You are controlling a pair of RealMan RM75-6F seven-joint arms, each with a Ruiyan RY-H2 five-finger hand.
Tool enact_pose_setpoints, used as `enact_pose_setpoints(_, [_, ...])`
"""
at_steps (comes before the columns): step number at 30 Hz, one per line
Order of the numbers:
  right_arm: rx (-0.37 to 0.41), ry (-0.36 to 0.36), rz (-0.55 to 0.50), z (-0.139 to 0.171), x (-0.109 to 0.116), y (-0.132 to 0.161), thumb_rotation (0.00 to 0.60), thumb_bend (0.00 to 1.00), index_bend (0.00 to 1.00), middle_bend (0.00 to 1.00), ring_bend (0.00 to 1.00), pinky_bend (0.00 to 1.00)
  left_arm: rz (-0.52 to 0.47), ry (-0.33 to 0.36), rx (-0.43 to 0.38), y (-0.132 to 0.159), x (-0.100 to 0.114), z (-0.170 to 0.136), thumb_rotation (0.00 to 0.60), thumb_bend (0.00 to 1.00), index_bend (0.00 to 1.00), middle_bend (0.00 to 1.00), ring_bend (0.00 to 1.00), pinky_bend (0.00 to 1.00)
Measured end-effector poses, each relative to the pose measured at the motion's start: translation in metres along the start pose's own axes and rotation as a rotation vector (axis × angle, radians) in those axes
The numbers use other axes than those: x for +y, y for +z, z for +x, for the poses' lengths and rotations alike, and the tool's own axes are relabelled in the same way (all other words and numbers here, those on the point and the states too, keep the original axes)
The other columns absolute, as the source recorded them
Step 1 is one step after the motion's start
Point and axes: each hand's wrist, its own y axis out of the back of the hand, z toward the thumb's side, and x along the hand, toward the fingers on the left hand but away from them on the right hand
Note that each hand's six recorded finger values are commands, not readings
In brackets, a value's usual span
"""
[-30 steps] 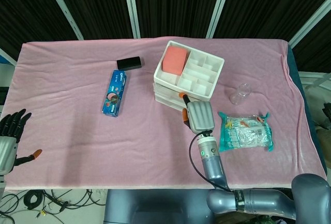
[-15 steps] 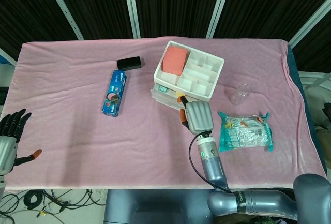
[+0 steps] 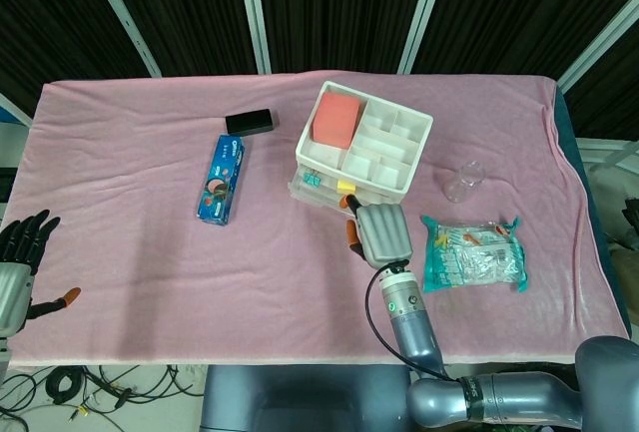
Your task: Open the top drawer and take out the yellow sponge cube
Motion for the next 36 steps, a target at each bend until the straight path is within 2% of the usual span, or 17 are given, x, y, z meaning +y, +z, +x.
enact_pose_setpoints(21, [0.037, 0.02, 0.011, 0.017, -0.001, 0.009, 0.6, 0.54, 0.42, 0.87, 0.92, 0.84, 0.0, 0.0, 0.001, 0.0, 0.0, 0.0, 0.6, 0.0, 0.0, 0.0, 0.0, 0.0])
enact_pose_setpoints(36, [0.042, 0.067, 0.031, 0.029, -0.005, 0.016, 0.6, 0.54, 0.43, 0.87, 0.92, 0.84, 0.0, 0.002, 0.002, 0.0, 0.001, 0.0, 0.6, 0.0, 0.0, 0.0, 0.0, 0.0])
